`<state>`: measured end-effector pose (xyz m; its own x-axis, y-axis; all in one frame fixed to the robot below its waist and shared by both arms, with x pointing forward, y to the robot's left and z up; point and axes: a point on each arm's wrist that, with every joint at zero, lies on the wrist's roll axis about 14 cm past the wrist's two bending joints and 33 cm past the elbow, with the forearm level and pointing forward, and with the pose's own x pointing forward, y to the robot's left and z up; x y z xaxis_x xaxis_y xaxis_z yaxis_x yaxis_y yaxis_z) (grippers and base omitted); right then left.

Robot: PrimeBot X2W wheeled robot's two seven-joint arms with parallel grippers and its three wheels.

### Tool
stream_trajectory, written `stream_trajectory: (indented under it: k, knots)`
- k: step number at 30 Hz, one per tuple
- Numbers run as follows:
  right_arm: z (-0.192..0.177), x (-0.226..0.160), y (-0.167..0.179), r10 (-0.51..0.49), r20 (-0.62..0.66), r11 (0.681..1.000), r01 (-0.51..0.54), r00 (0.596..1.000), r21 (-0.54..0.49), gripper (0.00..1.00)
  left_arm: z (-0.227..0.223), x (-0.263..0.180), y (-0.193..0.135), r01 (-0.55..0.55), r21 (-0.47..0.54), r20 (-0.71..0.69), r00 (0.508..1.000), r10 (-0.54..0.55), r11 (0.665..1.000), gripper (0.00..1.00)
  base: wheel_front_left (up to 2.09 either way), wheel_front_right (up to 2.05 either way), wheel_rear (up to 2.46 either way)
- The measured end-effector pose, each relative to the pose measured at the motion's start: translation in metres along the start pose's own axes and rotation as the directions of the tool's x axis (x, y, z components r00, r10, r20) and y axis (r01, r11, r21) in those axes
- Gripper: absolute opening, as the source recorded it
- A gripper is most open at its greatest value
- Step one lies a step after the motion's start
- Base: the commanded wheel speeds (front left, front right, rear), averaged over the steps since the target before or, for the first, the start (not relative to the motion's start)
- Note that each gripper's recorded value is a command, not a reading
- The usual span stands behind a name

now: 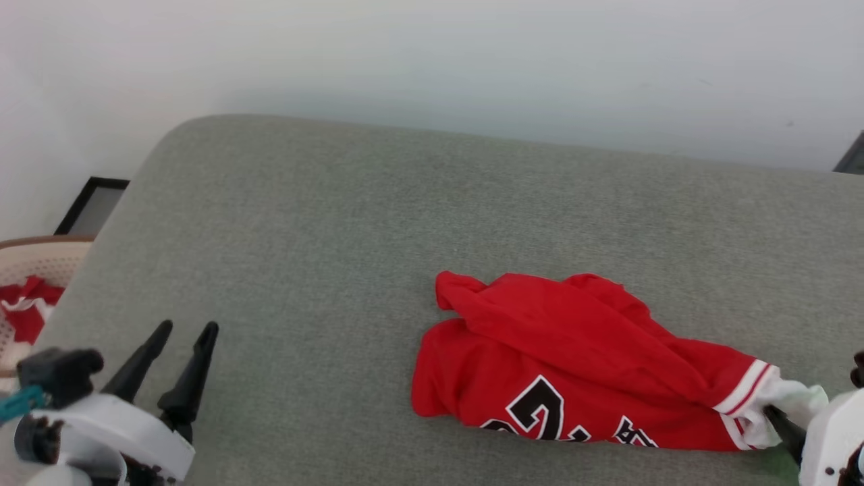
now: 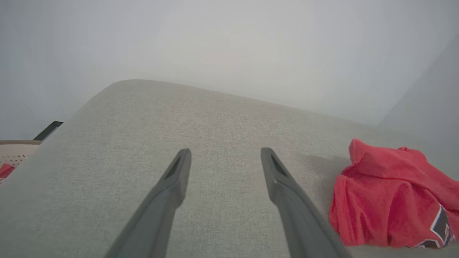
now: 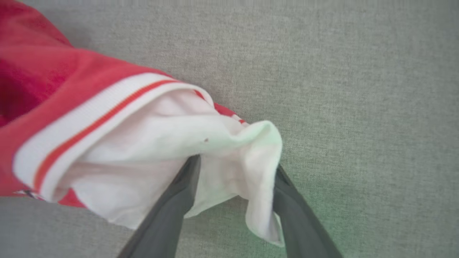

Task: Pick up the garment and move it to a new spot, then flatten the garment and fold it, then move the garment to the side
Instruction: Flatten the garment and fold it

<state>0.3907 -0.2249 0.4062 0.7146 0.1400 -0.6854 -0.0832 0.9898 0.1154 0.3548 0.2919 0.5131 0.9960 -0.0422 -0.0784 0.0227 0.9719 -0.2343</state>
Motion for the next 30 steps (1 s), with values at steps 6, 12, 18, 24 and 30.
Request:
stream_trajectory:
  k: [6, 12, 18, 24, 30]
  knots:
    - [0.026, -0.018, 0.006, 0.019, 0.122, 1.0, -0.022, 0.992, 0.017, 1.0, 0.012, 0.021, -0.028, 0.117, 0.023, -0.073, 0.991, -0.115, 0.993, 1.0, 0.0, 0.0, 0.0]
    - [0.042, -0.043, 0.004, -0.018, 0.275, 0.998, 0.003, 0.961, 0.055, 1.0, 0.028, 0.044, -0.069, 0.259, 0.064, -0.154, 0.957, -0.247, 0.964, 1.0, 0.0, 0.0, 0.0]
    - [0.066, -0.072, 0.0, -0.082, 0.463, 0.995, 0.047, 0.882, 0.086, 1.0, 0.02, 0.063, -0.116, 0.392, 0.063, -0.303, 0.884, -0.357, 0.918, 1.0, 0.0, 0.0, 0.0]
    - [0.074, -0.089, 0.0, -0.123, 0.565, 0.991, 0.07, 0.816, 0.115, 1.0, 0.004, 0.079, -0.16, 0.491, 0.045, -0.44, 0.791, -0.424, 0.87, 1.0, 0.0, 0.0, 0.0]
    - [0.073, -0.089, -0.001, -0.149, 0.595, 0.986, 0.077, 0.79, 0.145, 1.0, -0.029, 0.085, -0.193, 0.538, -0.047, -0.575, 0.675, -0.463, 0.842, 1.0, 0.0, 0.0, 0.0]
